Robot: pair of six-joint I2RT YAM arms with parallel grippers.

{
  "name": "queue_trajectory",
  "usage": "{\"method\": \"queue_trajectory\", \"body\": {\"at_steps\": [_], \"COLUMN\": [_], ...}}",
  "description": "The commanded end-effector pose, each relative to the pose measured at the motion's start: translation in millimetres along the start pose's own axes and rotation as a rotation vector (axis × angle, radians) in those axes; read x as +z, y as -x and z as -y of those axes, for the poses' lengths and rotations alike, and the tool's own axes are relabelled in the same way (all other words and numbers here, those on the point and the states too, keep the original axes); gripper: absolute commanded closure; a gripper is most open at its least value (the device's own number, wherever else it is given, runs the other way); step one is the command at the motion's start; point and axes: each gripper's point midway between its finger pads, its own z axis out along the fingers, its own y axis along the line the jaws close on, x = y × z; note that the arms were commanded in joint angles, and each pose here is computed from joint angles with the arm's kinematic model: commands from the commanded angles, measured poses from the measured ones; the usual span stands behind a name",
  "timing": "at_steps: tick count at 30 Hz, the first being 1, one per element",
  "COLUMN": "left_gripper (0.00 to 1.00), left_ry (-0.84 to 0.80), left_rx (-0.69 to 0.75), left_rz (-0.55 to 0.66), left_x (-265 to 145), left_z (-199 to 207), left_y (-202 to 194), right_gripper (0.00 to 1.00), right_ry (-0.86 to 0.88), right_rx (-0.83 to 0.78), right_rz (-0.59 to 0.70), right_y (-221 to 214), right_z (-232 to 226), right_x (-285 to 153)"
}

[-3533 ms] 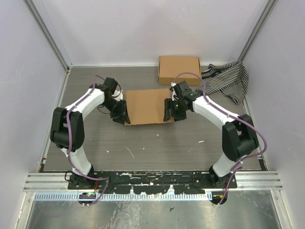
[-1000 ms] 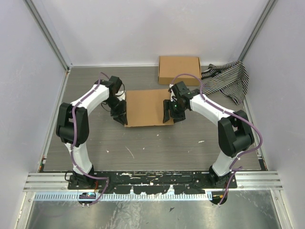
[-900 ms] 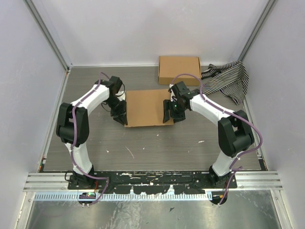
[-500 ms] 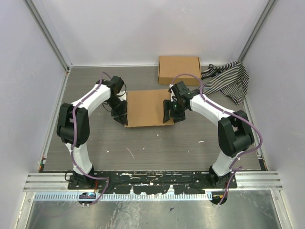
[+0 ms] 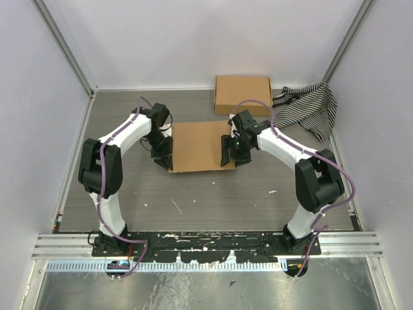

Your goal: Fold the paper box

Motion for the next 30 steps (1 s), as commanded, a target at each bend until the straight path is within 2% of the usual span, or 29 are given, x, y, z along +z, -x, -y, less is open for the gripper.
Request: {"method": "queue_trajectory", "body": {"at_steps": [1, 8, 23, 30], "left_gripper": [0.73, 0.73, 0.74, 0.73], "left_ry": [0.030, 0.035, -0.098, -0.070], "left_rx": [0.007, 0.007, 0.003, -0.004], "left_rz": [-0.015, -0.005, 0.006, -0.013], "left_x": [4, 7, -1, 13], "left_z": [-4, -5, 21, 13], "left_y": [-1, 1, 3, 3], "right_gripper": [0.36, 0.36, 0.36, 0.36], "right_ry": [0.021, 0.024, 0.040, 0.030], "right_rx": [-0.013, -0.009, -0.011, -0.014], "right_rz": [0.036, 0.032, 0.037, 0.033], "right_y": [9, 9, 13, 12], "right_z": [-8, -8, -13, -11], "right_x": [-7, -5, -10, -8]}}
